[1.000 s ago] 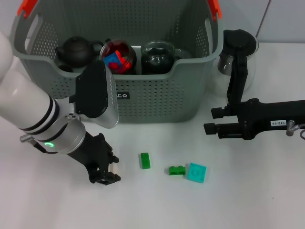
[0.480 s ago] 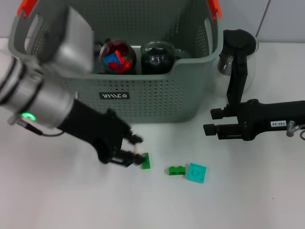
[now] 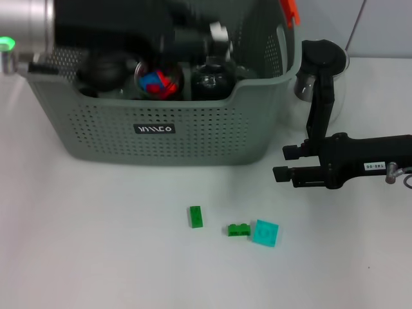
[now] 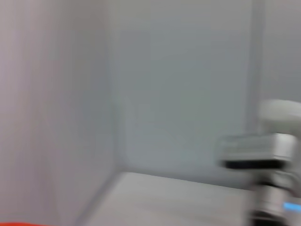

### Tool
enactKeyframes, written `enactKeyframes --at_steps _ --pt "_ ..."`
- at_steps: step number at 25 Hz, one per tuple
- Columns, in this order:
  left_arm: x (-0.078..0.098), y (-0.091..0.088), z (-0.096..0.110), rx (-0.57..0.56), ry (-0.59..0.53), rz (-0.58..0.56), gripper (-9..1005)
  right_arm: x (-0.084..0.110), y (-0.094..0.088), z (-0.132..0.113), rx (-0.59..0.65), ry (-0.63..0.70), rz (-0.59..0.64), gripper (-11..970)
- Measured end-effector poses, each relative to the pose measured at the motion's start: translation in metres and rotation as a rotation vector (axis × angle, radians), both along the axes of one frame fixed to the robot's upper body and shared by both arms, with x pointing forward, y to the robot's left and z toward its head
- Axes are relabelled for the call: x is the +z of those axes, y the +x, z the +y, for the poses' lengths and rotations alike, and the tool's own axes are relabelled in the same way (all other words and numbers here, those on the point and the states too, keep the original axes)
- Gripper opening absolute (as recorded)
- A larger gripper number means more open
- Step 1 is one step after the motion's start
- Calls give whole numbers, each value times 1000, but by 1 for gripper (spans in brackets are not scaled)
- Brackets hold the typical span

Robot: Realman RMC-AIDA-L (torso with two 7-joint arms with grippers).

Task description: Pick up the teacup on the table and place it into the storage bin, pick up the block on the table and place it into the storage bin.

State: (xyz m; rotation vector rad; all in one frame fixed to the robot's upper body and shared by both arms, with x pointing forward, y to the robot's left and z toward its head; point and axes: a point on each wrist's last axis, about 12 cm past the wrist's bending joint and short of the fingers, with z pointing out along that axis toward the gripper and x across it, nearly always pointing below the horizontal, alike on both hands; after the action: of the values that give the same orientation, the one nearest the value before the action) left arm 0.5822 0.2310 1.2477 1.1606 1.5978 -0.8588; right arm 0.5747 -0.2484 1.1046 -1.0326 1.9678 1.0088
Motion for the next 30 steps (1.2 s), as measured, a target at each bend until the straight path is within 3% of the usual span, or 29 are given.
enactKeyframes --at_steps 5,11,15,19,30 --pt "-7 41 -10 248 75 -57 412 0 0 0 2 2 -1 644" --pt "-29 77 -25 411 350 -39 412 2 1 0 2 2 -5 644" --pt "-47 86 -34 416 532 -21 411 2 1 1 2 3 -8 644" --pt "-56 86 -37 416 634 -18 411 2 2 1 0 2 -10 644" --pt "-60 91 -42 469 650 15 505 4 4 2 3 1 -17 644"
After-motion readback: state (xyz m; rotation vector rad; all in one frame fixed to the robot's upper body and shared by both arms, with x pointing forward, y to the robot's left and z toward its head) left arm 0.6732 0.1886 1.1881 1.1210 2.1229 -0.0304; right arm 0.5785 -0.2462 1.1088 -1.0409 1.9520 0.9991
